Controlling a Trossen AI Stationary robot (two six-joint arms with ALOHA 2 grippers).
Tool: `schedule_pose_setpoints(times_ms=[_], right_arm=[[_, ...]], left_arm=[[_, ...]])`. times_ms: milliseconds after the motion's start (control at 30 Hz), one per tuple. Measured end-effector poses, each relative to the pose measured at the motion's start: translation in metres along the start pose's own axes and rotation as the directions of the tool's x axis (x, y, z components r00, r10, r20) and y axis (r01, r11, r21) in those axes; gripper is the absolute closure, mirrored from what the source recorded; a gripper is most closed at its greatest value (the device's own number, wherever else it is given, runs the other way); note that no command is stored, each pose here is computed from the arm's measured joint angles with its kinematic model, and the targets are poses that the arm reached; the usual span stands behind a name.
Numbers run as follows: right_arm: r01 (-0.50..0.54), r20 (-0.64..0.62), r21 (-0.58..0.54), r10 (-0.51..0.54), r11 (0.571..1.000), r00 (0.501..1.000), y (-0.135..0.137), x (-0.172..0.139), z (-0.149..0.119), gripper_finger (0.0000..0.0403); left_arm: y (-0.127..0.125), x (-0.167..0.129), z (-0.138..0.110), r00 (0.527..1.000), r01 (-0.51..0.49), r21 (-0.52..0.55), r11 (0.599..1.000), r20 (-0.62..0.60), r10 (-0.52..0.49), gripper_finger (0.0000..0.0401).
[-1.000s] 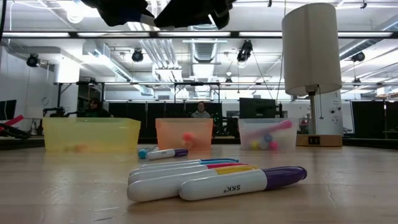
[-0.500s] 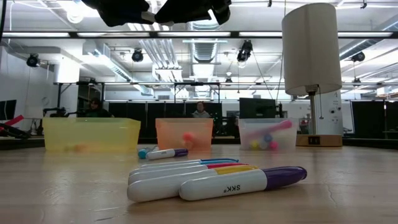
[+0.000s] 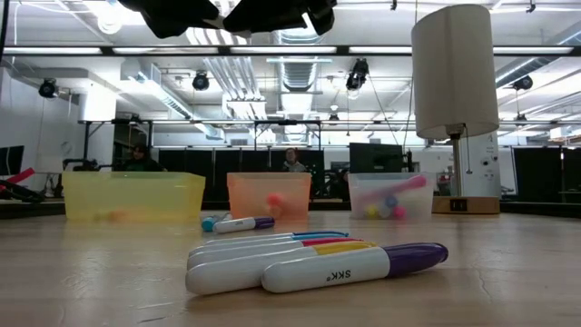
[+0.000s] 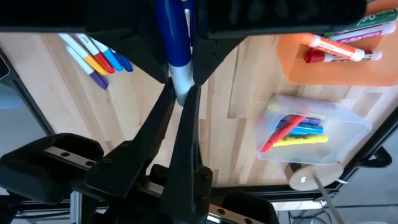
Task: Pick & Place Markers
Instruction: Put the small blue marker into the transparent yellow bin
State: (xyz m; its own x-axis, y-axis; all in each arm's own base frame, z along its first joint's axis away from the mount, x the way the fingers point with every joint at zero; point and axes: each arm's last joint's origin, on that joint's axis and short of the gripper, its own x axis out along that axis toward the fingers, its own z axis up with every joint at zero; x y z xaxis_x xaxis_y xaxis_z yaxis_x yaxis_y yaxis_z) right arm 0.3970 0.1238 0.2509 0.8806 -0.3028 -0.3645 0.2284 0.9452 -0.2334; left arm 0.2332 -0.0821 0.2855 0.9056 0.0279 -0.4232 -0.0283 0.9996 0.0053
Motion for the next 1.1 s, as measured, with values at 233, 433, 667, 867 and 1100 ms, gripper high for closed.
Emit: schedule_pose_setpoints(times_ms=[233,433,667,867,1100], right_arm=[[0.021,-0.001,0.024,-0.021,0.999,1.0,-0.002,0.001,0.0,0.0325],[0.024,-0.057,0.007,-0.023,1.0,0.998,-0.002,0.001,-0.008,0.0263],[0.036,-0.154,0.029,-0.031,0.999,0.988,-0.002,0.002,-0.026,0.0209],[0.04,-0.176,0.049,-0.031,0.998,0.984,-0.001,0.002,-0.033,0.0198],[0.04,-0.178,0.048,-0.031,0.998,0.984,-0.001,0.002,-0.034,0.0197]], left_arm=[[0.001,0.0,0.0,1.0,-0.025,0.003,1.0,0.002,0.025,0.0359],[0.006,0.0,-0.008,0.99,-0.119,0.056,0.991,-0.066,0.122,0.0354],[0.022,-0.003,-0.027,0.925,-0.29,0.093,0.952,-0.228,0.304,0.0356],[0.042,-0.01,-0.042,0.794,-0.473,0.158,0.867,-0.35,0.497,0.0356],[0.071,-0.009,-0.066,0.657,-0.585,0.188,0.789,-0.46,0.598,0.0356]])
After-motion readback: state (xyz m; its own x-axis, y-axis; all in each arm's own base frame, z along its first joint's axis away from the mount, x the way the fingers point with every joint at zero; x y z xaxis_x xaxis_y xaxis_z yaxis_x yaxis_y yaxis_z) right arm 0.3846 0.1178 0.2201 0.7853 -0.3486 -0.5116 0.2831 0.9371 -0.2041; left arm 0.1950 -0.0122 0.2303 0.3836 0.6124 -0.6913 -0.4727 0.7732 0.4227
